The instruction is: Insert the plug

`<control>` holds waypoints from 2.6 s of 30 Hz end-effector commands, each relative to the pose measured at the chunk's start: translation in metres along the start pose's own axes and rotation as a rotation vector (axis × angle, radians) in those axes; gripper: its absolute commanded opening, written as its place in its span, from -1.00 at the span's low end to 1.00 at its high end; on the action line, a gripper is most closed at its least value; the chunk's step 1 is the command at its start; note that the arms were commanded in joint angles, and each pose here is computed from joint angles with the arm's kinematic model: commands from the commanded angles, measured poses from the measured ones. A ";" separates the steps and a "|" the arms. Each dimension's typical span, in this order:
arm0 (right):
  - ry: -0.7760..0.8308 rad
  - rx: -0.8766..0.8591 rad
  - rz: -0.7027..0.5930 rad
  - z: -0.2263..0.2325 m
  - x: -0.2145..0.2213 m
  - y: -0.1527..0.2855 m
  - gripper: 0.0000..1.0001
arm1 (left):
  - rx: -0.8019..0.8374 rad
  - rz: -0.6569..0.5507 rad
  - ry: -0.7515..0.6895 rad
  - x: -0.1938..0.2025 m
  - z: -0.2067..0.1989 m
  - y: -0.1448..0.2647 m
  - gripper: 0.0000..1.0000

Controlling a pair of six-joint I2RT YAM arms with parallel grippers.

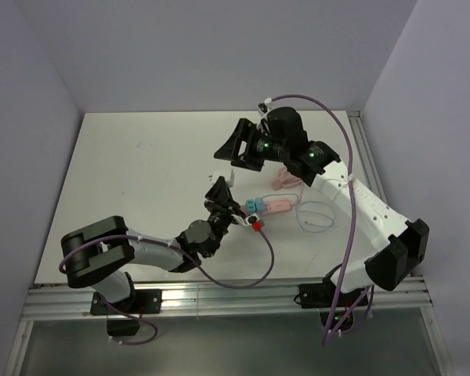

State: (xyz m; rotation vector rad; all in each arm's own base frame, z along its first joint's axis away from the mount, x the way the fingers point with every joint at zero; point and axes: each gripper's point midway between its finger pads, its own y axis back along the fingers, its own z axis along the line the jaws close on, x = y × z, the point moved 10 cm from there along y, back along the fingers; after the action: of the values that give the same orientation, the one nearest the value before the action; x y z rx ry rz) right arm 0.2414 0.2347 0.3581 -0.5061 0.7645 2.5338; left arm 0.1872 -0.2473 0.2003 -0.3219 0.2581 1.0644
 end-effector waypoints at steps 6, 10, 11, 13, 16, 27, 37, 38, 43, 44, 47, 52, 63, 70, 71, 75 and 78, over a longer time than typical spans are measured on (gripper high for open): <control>-0.049 -0.014 -0.015 -0.016 0.002 0.007 0.54 | -0.523 -0.177 0.288 -0.027 0.086 0.001 -0.99; -0.054 -0.007 -0.030 -0.019 0.000 0.008 0.54 | -0.545 -0.183 0.300 -0.029 0.093 0.000 -0.99; -0.055 -0.008 -0.038 -0.020 0.001 0.010 0.54 | -0.546 -0.181 0.298 -0.028 0.093 0.000 -0.99; -0.069 -0.009 -0.051 -0.023 0.000 0.012 0.53 | -0.555 -0.180 0.294 -0.029 0.096 -0.001 -0.99; -0.106 -0.028 -0.060 -0.027 0.000 0.014 0.51 | -0.569 -0.179 0.297 -0.028 0.100 -0.003 -0.99; -0.174 -0.066 -0.069 -0.036 0.003 0.011 0.23 | -0.611 -0.195 0.307 -0.032 0.113 -0.006 -0.99; -0.289 -0.098 -0.027 -0.040 0.001 -0.006 0.14 | -0.618 -0.206 0.305 -0.032 0.117 -0.001 -0.99; -0.293 -0.097 -0.021 -0.039 0.000 -0.007 0.14 | -0.619 -0.206 0.306 -0.032 0.118 -0.001 -0.99; -0.315 -0.087 -0.003 -0.042 0.002 -0.008 0.13 | -0.623 -0.205 0.301 -0.030 0.120 0.001 -0.99; -0.318 -0.088 -0.001 -0.043 0.003 -0.007 0.13 | -0.625 -0.205 0.299 -0.030 0.120 0.001 -0.99; -0.312 -0.065 -0.005 -0.045 0.005 -0.006 0.13 | -0.629 -0.208 0.287 -0.030 0.121 0.000 -0.99; -0.299 -0.055 -0.008 -0.045 0.008 0.000 0.13 | -0.639 -0.204 0.265 -0.028 0.124 -0.001 -0.99; -0.305 -0.058 -0.025 -0.047 0.012 0.014 0.18 | -0.654 -0.204 0.236 -0.023 0.128 -0.002 -0.99; -0.336 -0.102 -0.039 -0.048 0.005 0.018 0.21 | -0.654 -0.218 0.235 -0.023 0.128 -0.002 -0.99; -0.342 -0.106 -0.041 -0.048 0.003 0.017 0.21 | -0.655 -0.217 0.233 -0.023 0.128 -0.003 -0.99; -0.373 -0.136 -0.050 -0.048 -0.002 0.012 0.18 | -0.657 -0.218 0.232 -0.024 0.129 -0.003 -0.99; -0.393 -0.153 -0.028 -0.048 -0.005 0.005 0.16 | -0.653 -0.216 0.230 -0.023 0.128 -0.003 -0.99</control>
State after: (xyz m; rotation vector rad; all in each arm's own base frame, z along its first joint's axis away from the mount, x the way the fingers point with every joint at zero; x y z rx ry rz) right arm 0.2470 0.1976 0.3177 -0.0473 0.5098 2.5292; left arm 0.2048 -0.2600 0.2535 -0.3765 0.0596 0.9736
